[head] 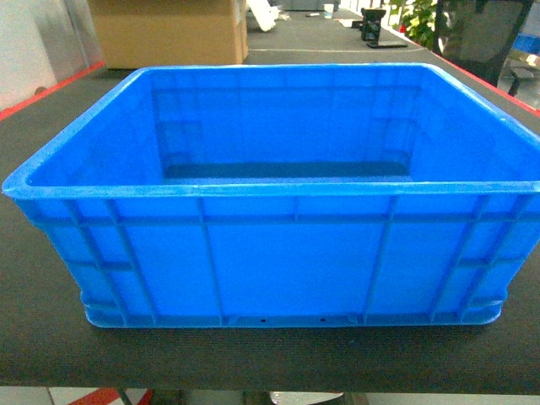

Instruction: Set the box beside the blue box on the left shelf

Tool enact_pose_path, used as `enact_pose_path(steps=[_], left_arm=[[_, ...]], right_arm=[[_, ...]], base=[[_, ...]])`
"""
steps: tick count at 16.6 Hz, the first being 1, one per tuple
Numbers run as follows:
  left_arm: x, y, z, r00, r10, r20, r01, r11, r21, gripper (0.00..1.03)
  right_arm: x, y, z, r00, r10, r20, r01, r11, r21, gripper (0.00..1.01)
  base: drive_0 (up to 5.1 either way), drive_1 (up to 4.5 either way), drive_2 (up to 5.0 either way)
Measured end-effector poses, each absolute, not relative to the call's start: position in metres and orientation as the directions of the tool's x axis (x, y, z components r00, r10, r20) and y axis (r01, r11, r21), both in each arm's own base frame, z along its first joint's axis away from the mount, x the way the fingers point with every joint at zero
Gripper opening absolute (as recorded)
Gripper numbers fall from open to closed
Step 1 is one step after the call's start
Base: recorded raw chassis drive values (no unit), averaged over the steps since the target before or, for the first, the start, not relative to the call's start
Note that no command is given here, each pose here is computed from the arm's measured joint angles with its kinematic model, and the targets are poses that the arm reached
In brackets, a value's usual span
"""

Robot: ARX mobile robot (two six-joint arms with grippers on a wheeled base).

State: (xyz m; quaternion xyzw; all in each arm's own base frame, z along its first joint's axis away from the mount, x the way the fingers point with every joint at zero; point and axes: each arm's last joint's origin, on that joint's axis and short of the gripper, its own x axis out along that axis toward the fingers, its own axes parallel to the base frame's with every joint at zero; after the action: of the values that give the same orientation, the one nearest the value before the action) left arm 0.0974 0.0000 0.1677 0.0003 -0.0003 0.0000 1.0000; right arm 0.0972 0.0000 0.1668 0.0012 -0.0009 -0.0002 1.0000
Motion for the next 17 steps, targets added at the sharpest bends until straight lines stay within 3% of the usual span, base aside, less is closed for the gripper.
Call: enact_pose_path(steps=[5, 6, 7, 8, 9, 11, 13, 16, 17], left_arm=[[0.097, 0.000, 0.168, 1.000, 0.000, 0.001, 0.000, 1.000, 0.001, 0.98], [0.097, 0.000, 0.167, 1.000, 0.005, -0.003, -0.005, 1.000, -0.001, 0.98], [0.099, -0.003, 0.164, 0.988, 0.097, -0.120, -0.099, 0.995, -0.017, 0.98], [0.100, -0.006, 0.164, 0.965, 0.181, -0.188, -0.188, 0.982, -0.020, 0.98], [0.104, -0.007, 0.165, 0.947, 0.264, -0.184, -0.274, 0.961, -0.029, 0.98], [0.120, -0.012, 0.200, 0.963, 0.245, -0.111, -0.255, 0.963, -0.086, 0.98], [0.156, -0.014, 0.240, 0.980, 0.179, -0.082, -0.184, 0.981, -0.061, 0.98], [0.243, -0.011, 0.267, 0.962, 0.062, -0.265, -0.070, 0.997, -0.020, 0.98], [0.271, -0.011, 0.265, 0.934, 0.030, -0.357, -0.046, 0.998, -0.037, 0.98]], right_arm=[[0.097, 0.000, 0.167, 1.000, -0.001, 0.001, 0.001, 1.000, 0.002, 0.98], [0.098, 0.002, 0.164, 0.985, -0.099, -0.139, 0.102, 0.995, 0.013, 0.98], [0.099, 0.003, 0.162, 0.953, -0.198, -0.228, 0.203, 0.979, -0.002, 0.98], [0.100, 0.001, 0.163, 0.938, -0.273, -0.215, 0.281, 0.960, 0.009, 0.98], [0.102, 0.000, 0.171, 0.942, -0.278, -0.188, 0.293, 0.955, 0.054, 0.98], [0.116, 0.004, 0.198, 0.962, -0.238, -0.137, 0.251, 0.964, 0.085, 0.98], [0.142, 0.007, 0.234, 0.978, -0.142, -0.152, 0.160, 0.981, 0.109, 0.98], [0.217, 0.015, 0.262, 0.933, 0.015, -0.358, 0.016, 0.996, 0.083, 0.98], [0.244, 0.018, 0.268, 0.912, 0.026, -0.410, 0.002, 0.998, 0.069, 0.98]], base=[[0.0, 0.00, 0.0], [0.0, 0.00, 0.0], [0.0, 0.00, 0.0], [0.0, 0.00, 0.0], [0.0, 0.00, 0.0], [0.0, 0.00, 0.0], [0.0, 0.00, 0.0], [0.0, 0.00, 0.0], [0.0, 0.00, 0.0]])
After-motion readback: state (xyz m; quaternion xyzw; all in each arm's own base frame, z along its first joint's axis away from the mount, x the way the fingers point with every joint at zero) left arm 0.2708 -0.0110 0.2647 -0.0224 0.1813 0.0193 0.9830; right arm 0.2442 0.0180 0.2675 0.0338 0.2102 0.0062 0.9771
